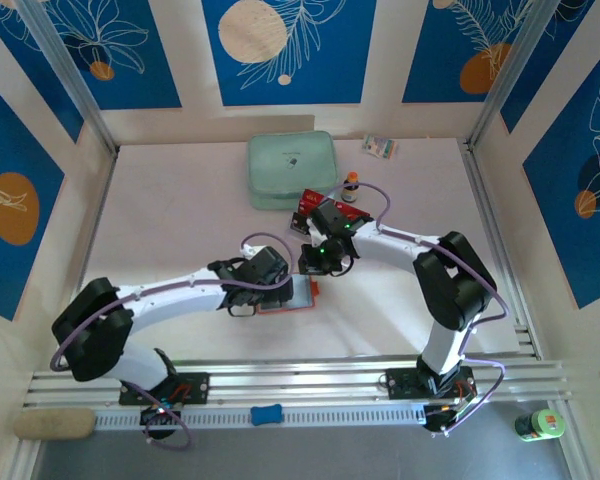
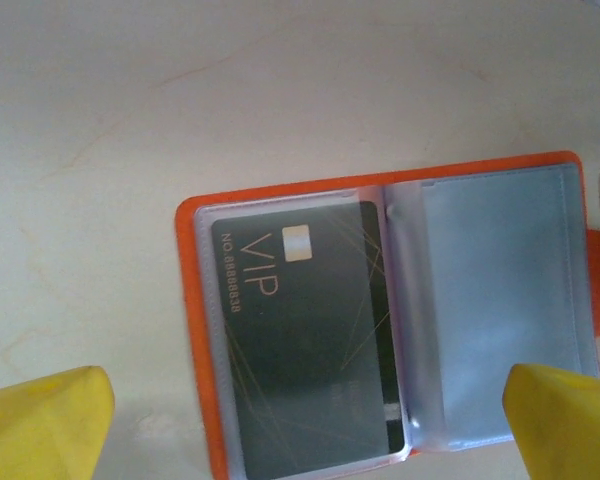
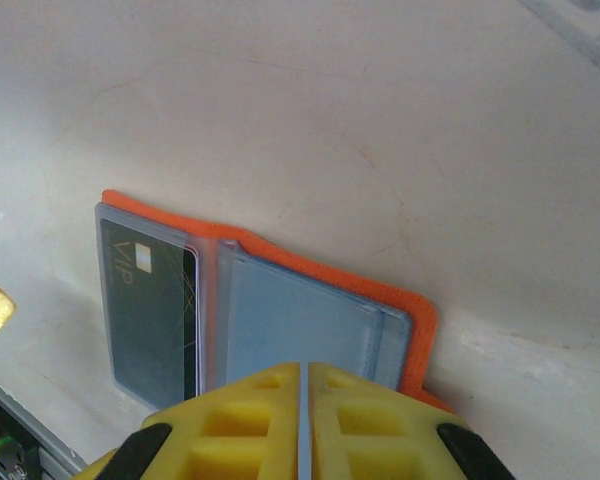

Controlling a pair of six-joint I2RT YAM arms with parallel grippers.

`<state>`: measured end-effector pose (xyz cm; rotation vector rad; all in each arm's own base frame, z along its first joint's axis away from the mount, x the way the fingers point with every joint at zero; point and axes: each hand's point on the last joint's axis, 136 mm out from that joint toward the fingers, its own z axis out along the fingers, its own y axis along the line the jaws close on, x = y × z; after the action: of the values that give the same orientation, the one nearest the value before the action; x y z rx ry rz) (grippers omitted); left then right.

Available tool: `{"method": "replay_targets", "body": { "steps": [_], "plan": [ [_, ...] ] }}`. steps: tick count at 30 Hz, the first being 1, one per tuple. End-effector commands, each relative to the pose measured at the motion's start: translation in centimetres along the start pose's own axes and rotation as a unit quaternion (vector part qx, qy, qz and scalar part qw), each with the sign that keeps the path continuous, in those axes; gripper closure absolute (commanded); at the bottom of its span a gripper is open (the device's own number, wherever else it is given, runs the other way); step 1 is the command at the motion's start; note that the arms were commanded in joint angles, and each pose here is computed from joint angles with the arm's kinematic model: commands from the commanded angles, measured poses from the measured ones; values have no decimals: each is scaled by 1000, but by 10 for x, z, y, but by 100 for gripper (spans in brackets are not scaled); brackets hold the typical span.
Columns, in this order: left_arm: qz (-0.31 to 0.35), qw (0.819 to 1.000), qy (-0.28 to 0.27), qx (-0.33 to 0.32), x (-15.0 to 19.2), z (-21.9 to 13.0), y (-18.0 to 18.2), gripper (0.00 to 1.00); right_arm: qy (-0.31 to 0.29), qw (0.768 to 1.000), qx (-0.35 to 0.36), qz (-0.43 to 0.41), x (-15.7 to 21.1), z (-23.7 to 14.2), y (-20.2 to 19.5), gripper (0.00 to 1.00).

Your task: Put the credit cards into the card holder

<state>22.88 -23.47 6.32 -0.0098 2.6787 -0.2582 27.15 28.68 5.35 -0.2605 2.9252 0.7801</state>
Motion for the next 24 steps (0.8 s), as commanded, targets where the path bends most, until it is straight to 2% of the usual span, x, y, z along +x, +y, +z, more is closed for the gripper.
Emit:
{"method": "replay_targets", "body": {
  "steps": [1, 13, 24],
  "plan": [
    [5, 999, -19, -27, -6, -3, 1, 0, 15, 1000, -14, -8, 2, 3, 6, 89],
    [2, 999, -36, -40, -5, 3, 9, 0, 30, 1000, -6, -3, 6, 15, -4, 90],
    [26, 1000, -1, -14, 11, 20, -2, 0, 60, 998, -17, 8, 27, 33, -2, 91]
  ]
}}
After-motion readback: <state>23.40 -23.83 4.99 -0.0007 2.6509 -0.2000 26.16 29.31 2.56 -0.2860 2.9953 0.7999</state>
